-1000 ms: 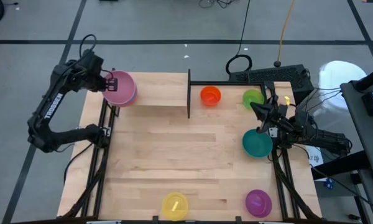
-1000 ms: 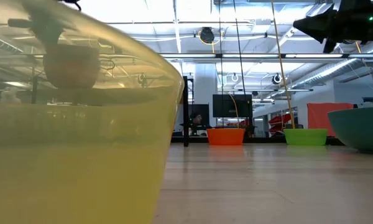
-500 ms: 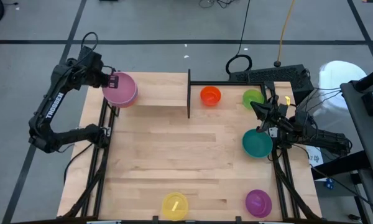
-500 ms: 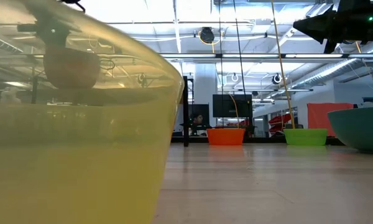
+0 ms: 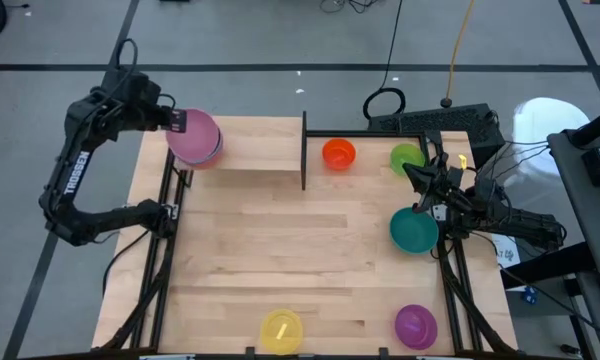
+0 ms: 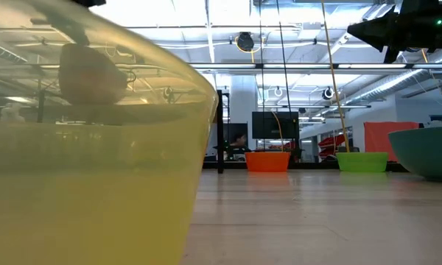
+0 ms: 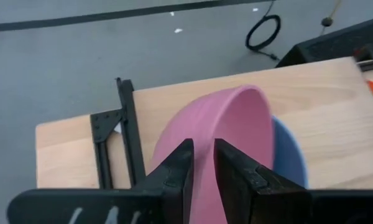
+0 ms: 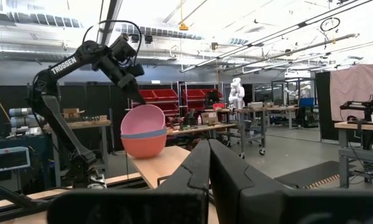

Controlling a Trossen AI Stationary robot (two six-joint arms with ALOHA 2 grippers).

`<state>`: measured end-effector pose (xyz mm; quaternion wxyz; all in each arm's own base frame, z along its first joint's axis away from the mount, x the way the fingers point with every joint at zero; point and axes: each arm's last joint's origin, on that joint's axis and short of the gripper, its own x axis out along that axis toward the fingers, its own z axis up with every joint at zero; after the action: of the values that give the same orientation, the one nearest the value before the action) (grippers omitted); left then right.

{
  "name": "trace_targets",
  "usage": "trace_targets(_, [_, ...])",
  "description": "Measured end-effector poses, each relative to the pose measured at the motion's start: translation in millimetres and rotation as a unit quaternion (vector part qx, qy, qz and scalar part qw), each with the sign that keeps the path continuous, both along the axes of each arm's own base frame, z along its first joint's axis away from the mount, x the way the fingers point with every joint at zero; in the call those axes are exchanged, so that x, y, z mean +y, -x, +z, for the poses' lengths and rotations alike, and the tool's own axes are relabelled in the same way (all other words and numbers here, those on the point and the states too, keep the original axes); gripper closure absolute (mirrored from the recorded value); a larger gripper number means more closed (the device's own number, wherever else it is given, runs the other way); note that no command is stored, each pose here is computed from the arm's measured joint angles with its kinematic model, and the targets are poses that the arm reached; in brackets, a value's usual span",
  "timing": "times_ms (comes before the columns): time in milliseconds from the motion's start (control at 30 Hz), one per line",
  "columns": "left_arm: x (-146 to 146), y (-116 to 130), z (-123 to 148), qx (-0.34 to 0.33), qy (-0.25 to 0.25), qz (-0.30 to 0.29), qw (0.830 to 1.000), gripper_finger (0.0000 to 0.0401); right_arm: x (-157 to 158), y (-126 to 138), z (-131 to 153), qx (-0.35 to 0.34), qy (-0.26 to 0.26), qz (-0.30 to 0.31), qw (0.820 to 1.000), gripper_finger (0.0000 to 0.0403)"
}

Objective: Place and stack bowls onto a shelf
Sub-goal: Stack the pink bowl on top of the blue bowl on the shelf

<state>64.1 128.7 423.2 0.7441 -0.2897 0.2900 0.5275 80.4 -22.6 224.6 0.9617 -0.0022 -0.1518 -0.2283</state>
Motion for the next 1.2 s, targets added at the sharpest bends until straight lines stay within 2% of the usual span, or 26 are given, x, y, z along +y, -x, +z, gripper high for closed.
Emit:
trace_targets(367, [-7, -2, -1, 0.016, 0.019, -0.023, 0.999, 0.0334, 0, 0, 0, 0.0, 0.0, 0.0, 1.0, 0.0403])
trace_targets(600, [-8, 2, -4, 0.063, 0.023, -0.004, 0.998, 0.0334, 0, 0, 0, 0.0, 0.0, 0.0, 1.0, 0.0403])
trace_targets(967, [5, -4, -47, 0.122, 0.075, -0.007, 0.99, 0.0334, 0, 0, 0, 0.0, 0.0, 0.0, 1.0, 0.0403])
trace_targets(1200, [9, -6, -50, 0.122, 0.062, -0.016, 0.991, 0.0334, 0, 0, 0, 0.0, 0.0, 0.0, 1.0, 0.0403])
